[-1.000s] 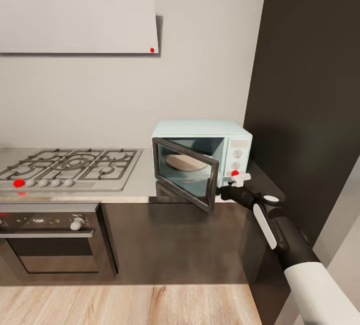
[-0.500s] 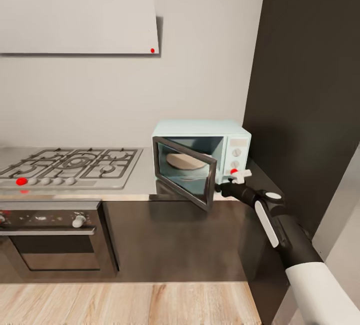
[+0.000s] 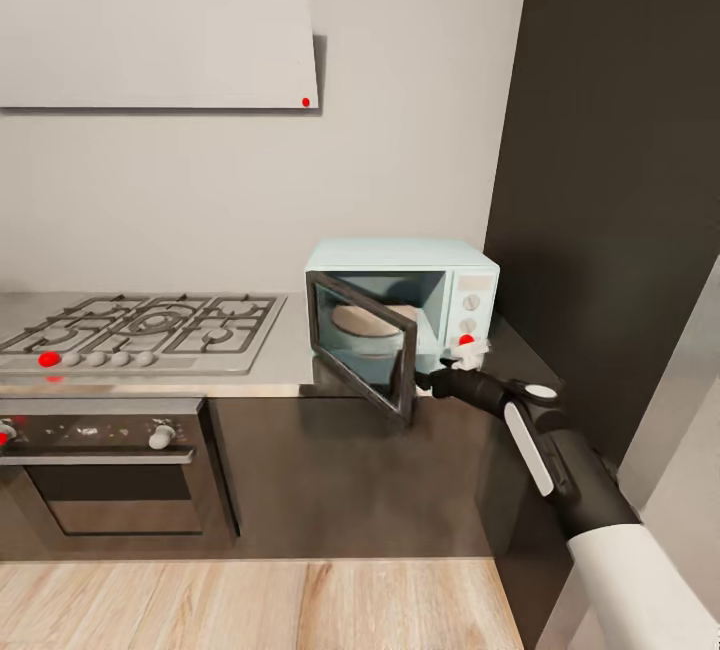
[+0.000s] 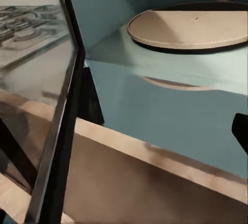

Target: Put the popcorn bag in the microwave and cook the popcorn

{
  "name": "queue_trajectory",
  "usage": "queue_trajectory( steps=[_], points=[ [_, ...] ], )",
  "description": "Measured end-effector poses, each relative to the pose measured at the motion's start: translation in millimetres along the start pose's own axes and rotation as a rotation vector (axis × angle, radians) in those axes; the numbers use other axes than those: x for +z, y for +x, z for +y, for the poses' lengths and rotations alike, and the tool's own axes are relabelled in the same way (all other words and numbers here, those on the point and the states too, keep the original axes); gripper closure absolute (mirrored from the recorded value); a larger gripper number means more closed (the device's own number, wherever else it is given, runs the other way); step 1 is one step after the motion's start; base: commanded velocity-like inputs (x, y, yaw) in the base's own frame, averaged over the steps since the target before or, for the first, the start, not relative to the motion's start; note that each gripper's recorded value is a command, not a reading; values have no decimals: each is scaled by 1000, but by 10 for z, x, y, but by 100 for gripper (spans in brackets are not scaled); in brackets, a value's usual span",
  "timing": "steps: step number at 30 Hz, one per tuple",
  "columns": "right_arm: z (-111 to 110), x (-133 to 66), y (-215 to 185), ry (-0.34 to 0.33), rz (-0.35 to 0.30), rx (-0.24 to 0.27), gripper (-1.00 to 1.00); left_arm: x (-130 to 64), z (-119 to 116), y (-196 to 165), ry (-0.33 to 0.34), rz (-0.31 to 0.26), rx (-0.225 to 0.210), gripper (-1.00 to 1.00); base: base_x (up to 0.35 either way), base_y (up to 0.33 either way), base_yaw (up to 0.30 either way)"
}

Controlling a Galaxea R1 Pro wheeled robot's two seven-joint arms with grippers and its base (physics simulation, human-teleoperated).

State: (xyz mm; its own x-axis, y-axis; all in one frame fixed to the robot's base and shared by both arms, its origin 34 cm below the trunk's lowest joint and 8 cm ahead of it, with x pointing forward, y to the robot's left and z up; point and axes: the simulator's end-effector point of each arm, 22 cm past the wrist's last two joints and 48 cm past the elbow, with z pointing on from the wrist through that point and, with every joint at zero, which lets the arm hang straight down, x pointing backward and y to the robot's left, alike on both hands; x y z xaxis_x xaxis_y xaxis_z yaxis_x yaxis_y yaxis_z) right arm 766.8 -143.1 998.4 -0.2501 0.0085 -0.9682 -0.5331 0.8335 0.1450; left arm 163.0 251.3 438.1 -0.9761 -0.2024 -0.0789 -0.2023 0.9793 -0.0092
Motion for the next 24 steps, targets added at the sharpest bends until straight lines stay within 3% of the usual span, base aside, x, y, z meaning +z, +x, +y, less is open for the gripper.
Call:
queue_trajectory(
  steps=[7, 11, 13, 17, 24],
  points=[
    [457, 172, 165, -88, 40, -38, -100, 0, -3, 0, 1, 0, 0, -100, 0, 0, 0],
    [532, 188, 192, -108, 49, -36, -100, 0, 1, 0, 0, 0, 0, -100, 0, 0, 0],
    [683, 200, 193, -156, 50, -26, -100, 0, 3, 0, -1, 0, 0, -100, 0, 0, 0],
    [821, 222, 191, -191, 49, -17, -100, 0, -1, 1, 0, 0, 0, -100, 0, 0, 0],
    [905, 238, 208, -198, 70, -11, -100, 0, -1, 1, 0, 0, 0, -100, 0, 0, 0]
  ],
)
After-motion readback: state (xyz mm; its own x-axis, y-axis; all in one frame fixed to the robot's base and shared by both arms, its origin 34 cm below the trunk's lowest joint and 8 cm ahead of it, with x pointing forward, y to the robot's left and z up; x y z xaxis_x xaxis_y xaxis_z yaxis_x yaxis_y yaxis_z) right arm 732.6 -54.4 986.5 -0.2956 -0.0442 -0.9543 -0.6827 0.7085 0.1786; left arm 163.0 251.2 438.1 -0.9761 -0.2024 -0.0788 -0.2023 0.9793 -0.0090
